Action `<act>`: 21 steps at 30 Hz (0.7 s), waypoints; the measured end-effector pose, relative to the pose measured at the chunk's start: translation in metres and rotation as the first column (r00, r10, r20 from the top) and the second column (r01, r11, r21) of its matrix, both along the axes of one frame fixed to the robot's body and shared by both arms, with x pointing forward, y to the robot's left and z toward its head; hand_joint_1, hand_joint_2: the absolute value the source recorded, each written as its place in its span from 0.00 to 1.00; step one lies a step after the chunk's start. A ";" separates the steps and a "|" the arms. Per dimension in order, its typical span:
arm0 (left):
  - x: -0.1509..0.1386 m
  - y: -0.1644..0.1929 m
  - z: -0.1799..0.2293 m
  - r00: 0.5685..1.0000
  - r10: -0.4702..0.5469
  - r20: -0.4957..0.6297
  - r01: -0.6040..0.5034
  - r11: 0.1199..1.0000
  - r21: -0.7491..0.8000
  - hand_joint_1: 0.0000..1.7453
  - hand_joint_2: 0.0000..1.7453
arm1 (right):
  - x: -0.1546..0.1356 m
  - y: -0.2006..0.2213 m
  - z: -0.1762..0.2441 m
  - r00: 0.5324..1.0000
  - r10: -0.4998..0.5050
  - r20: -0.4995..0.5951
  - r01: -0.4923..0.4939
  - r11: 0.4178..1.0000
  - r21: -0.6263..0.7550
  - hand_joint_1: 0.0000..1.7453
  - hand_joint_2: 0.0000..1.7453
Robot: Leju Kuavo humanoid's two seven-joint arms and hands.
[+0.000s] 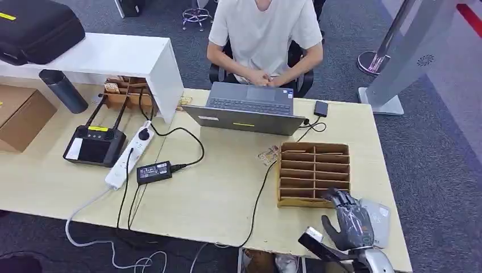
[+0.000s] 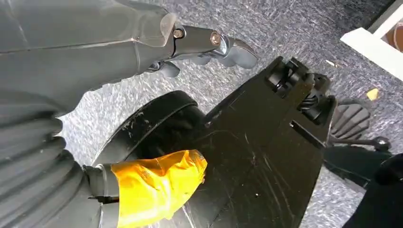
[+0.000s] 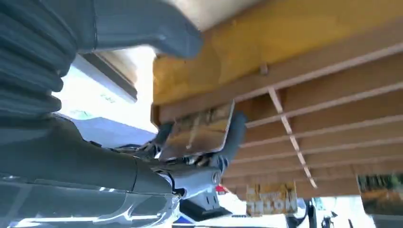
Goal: Pass the card to the sensor for recognition and then transmit it.
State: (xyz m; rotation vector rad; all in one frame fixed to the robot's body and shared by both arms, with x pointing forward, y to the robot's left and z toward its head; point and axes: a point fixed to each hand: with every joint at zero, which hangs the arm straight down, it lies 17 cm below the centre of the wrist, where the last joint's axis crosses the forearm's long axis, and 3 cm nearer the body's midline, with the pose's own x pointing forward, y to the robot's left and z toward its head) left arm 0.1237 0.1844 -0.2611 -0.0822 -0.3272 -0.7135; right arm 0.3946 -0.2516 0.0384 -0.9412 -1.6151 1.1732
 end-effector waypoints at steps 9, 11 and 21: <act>0.000 -0.004 0.001 0.995 -0.100 0.004 0.100 0.995 0.011 0.00 1.00 | 0.008 0.007 0.005 1.000 0.014 0.007 -0.014 1.000 0.006 1.00 1.00; -0.001 -0.004 0.001 0.993 -0.122 0.003 0.122 0.992 0.014 0.00 1.00 | 0.009 0.008 0.005 1.000 0.014 0.006 -0.014 1.000 0.008 1.00 1.00; 0.002 -0.007 0.002 0.984 -0.178 0.013 0.178 0.984 0.023 0.00 1.00 | 0.013 0.011 0.008 1.000 0.017 0.012 -0.018 1.000 0.012 0.88 1.00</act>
